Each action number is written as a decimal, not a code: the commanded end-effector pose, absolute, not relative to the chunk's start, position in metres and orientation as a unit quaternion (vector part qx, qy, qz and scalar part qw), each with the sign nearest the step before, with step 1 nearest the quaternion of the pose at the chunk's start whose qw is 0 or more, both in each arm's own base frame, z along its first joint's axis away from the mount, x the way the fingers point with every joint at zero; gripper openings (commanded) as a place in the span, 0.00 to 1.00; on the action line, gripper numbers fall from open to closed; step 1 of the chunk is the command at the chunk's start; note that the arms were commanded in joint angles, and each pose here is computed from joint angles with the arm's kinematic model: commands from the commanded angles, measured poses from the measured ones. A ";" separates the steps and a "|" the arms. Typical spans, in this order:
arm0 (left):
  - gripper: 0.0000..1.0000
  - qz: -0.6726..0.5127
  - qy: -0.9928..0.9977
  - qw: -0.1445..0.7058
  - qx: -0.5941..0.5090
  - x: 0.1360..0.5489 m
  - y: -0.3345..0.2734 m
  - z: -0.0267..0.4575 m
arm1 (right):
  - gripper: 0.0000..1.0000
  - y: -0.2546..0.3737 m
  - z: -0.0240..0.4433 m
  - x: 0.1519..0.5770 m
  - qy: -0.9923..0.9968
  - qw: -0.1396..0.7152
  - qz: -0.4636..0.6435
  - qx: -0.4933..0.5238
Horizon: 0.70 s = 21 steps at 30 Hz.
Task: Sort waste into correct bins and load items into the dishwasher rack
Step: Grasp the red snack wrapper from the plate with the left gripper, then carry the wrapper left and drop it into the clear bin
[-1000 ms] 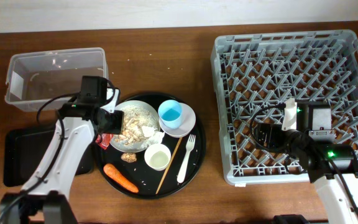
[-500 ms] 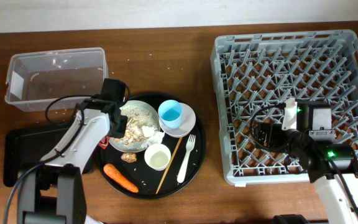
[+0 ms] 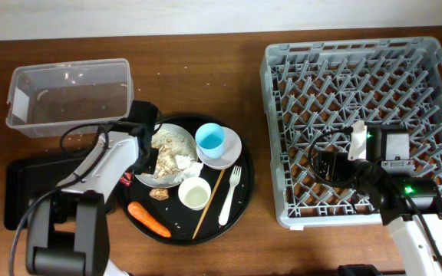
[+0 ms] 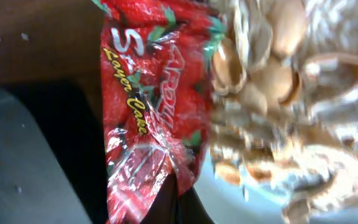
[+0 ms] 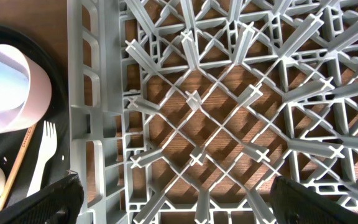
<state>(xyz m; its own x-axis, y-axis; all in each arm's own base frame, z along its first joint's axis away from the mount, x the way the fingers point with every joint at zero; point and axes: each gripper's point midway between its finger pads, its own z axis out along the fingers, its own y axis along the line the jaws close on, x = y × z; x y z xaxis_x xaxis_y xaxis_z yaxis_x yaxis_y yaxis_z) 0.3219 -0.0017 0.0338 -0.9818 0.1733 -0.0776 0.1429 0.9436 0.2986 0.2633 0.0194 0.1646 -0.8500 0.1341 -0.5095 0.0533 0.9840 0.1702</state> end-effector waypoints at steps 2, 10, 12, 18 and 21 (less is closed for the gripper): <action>0.00 0.107 0.967 0.224 0.053 0.350 -0.015 0.146 | 0.99 0.020 0.174 0.267 0.955 0.283 0.075 0.045; 0.00 0.078 0.902 0.423 -0.048 0.442 0.039 0.200 | 0.99 0.020 0.174 0.267 0.955 0.282 0.075 0.045; 0.00 0.041 0.899 0.434 -0.039 0.472 0.035 0.175 | 0.99 0.020 0.174 0.267 0.955 0.282 0.075 0.045; 0.54 0.002 0.892 0.451 -0.019 0.483 0.020 0.183 | 0.99 0.020 0.173 0.266 0.956 0.279 0.075 0.045; 0.47 -0.173 0.927 0.330 0.036 0.422 -0.057 0.164 | 0.99 0.020 0.173 0.266 0.956 0.279 0.075 0.045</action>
<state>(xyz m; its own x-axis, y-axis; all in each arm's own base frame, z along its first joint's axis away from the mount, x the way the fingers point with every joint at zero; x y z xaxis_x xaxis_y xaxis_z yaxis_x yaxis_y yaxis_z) 0.4581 0.0073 0.1505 -0.7093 -0.0414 -0.7037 0.0031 0.9981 -0.0619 0.2628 0.0194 0.1640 -0.8523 0.1334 -0.5057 0.0534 0.9841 0.1696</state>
